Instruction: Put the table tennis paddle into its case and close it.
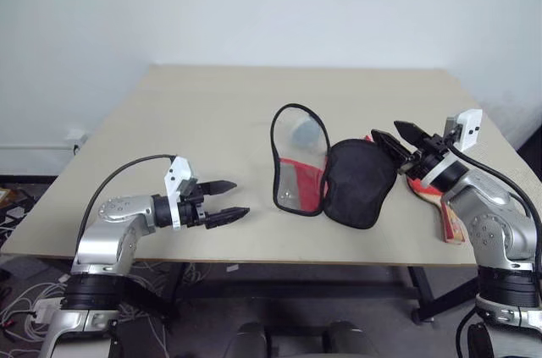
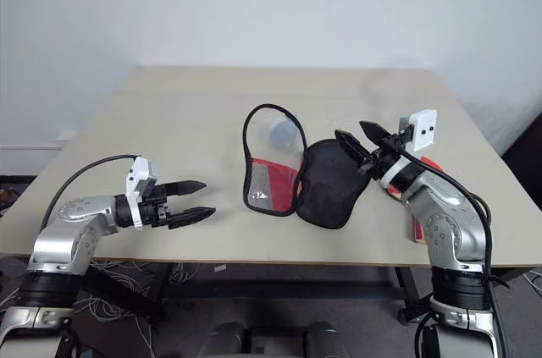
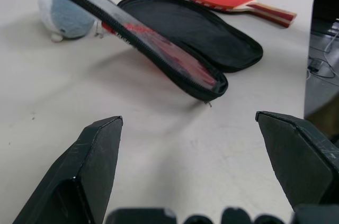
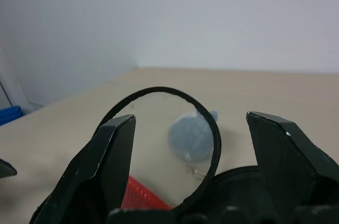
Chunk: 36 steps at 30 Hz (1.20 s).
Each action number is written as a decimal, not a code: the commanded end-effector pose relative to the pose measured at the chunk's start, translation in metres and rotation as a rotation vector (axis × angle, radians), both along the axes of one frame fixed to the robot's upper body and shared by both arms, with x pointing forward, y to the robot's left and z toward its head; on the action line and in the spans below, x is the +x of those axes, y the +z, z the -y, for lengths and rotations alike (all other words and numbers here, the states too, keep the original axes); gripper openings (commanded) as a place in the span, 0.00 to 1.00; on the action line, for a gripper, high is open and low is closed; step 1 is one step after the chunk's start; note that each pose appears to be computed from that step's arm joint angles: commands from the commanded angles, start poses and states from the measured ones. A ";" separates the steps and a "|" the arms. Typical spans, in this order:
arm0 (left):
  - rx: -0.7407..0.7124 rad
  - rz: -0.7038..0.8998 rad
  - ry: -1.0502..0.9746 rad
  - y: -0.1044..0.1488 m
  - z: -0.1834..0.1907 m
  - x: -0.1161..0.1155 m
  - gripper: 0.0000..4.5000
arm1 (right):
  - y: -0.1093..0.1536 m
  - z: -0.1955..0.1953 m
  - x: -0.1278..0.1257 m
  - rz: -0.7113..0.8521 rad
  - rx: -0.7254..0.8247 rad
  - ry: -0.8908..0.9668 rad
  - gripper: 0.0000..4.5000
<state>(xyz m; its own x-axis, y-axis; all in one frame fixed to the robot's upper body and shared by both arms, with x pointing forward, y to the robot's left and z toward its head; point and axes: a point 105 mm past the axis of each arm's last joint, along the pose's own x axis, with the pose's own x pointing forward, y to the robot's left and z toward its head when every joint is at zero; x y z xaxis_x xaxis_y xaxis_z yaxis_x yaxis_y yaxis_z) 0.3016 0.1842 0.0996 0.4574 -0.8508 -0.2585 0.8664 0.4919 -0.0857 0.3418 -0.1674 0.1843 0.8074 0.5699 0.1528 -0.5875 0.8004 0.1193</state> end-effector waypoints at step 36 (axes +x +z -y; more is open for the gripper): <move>-0.055 0.051 -0.395 0.029 0.103 0.004 0.97 | -0.100 0.138 -0.047 -0.577 -0.123 -0.721 0.80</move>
<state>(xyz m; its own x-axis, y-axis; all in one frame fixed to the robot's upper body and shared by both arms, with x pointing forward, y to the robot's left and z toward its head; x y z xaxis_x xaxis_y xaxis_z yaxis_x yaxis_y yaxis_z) 0.3023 0.0872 0.1104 0.1113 -0.9710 -0.2114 0.9826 0.1393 -0.1225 0.2935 -0.3018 0.0768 0.8970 -0.0888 -0.4330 0.1725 0.9723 0.1580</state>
